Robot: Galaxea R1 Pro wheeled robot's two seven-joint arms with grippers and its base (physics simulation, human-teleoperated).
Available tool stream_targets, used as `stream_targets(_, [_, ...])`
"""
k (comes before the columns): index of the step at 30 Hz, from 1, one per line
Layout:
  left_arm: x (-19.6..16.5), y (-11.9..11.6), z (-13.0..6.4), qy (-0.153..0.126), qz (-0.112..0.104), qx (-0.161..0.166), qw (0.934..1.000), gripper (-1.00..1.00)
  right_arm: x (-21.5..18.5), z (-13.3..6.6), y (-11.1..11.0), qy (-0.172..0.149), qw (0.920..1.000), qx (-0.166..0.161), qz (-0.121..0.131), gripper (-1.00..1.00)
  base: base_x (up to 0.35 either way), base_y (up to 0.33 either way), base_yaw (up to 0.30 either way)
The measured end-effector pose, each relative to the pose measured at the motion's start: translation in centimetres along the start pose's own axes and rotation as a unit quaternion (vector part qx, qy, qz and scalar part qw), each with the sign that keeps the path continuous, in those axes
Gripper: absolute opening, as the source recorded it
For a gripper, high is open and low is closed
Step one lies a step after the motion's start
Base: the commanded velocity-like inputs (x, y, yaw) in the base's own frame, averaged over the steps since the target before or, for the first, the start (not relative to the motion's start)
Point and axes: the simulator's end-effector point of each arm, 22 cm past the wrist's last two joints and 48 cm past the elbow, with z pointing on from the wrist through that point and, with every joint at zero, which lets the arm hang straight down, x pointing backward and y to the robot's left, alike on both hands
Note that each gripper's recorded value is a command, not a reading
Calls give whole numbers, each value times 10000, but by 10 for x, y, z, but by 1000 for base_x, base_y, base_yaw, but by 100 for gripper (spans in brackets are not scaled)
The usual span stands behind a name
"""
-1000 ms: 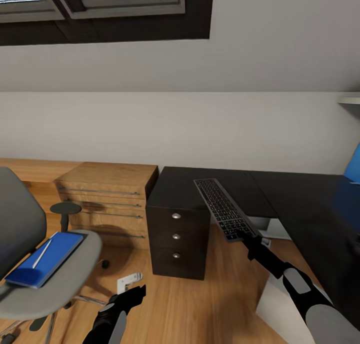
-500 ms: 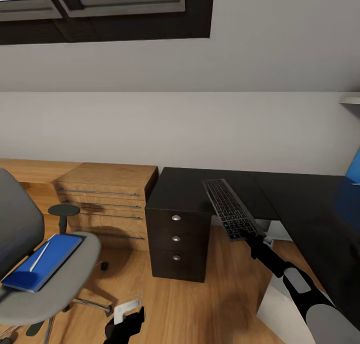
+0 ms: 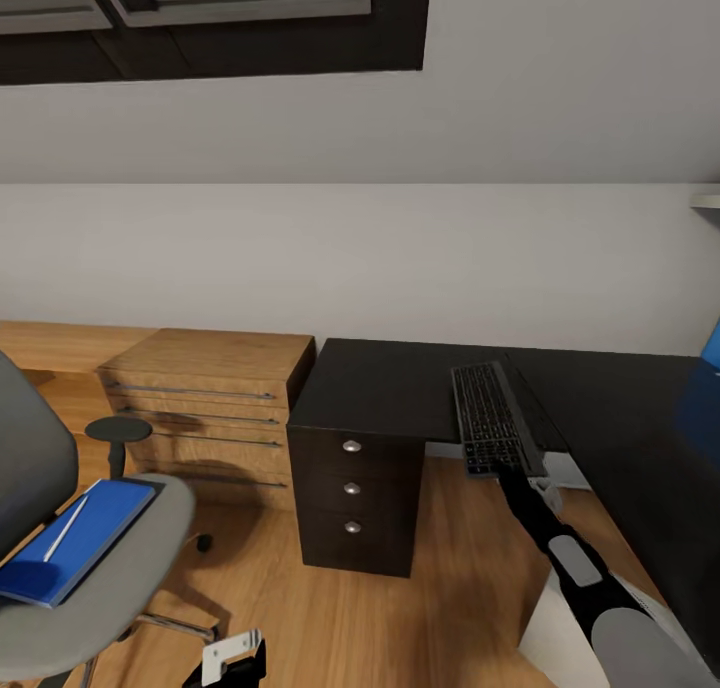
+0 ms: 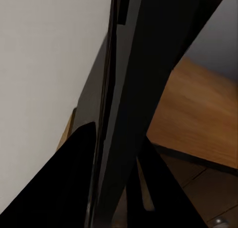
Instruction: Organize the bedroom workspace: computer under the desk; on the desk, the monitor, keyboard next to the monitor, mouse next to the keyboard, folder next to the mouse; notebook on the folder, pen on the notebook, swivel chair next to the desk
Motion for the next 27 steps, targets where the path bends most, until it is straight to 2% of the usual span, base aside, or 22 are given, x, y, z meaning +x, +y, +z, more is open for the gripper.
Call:
stream_targets(2, [3, 0, 0, 35, 10, -2, 10000, 100, 4, 1, -3, 3, 10000, 90, 33, -100, 7, 0, 0])
stream_targets(3, [6, -1, 0, 59, 11, 0, 10000, 100, 6, 1, -13, 3, 9995, 315, 52, -100, 2, 0, 0])
stream_targets(6, [7, -2, -1, 76, 15, 14, 10000, 100, 6, 2, -11, -27, 9993, 320, 185, -100, 108, 0, 0])
stream_targets(7, [16, -3, -1, 158, 40, 21, 9999, 100, -3, 1, -14, -229, 9974, 358, 575, -100, 286, 0, 0])
stream_targets(9, [20, -7, -2, 198, 79, 63, 9998, 100, -9, 0, -14, -372, 9947, 341, 891, -100, 307, 0, 0])
stream_targets(10, [22, -10, -3, 212, 103, 94, 9997, 100, -14, -1, -14, -493, 9917, 304, 1152, -100, 316, 0, 0])
stream_targets(13, [23, -12, -3, 223, 123, 118, 9996, 100, -18, -1, -12, -584, 9885, 256, 1368, -100, 322, 0, 0])
stream_targets(20, [30, -12, -3, 292, 144, 119, 9994, 100, -17, 0, -12, -589, 9876, 254, 1434, -100, 326, 0, 0])
stream_targets(24, [32, -11, -4, 322, 153, 114, 9993, 100, -17, -1, -13, -570, 9882, 265, 1394, -100, 268, 0, 0])
stream_targets(27, [37, -19, -5, 353, 142, 148, 9992, 100, -20, -3, -19, -603, 9894, 299, 1288, -100, 0, 0, 0])
